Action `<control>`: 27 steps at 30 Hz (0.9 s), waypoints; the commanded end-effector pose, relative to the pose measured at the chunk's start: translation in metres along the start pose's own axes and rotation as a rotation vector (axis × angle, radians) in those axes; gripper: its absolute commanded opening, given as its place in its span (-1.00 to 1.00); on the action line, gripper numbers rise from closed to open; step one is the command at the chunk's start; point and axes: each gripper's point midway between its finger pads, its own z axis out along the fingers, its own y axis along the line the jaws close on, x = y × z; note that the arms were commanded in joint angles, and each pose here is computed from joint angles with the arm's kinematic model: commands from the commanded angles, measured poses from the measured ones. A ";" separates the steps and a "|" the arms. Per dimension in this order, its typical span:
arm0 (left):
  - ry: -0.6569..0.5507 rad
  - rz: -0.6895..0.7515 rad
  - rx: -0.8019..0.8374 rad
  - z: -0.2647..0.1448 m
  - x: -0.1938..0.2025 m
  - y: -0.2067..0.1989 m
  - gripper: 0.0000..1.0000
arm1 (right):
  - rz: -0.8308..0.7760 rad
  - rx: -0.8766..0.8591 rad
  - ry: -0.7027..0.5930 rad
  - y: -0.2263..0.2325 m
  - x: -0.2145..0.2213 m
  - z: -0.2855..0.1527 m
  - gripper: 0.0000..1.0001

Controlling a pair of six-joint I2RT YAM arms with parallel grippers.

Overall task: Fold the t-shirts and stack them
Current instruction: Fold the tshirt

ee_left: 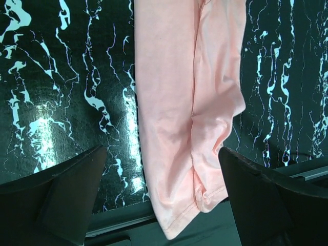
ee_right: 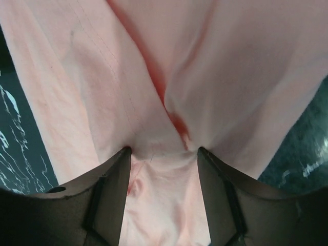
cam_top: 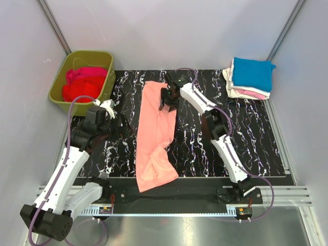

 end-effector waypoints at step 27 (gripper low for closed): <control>0.048 -0.071 0.059 0.017 0.024 -0.019 0.93 | 0.003 -0.233 -0.647 0.011 -0.143 -0.191 0.99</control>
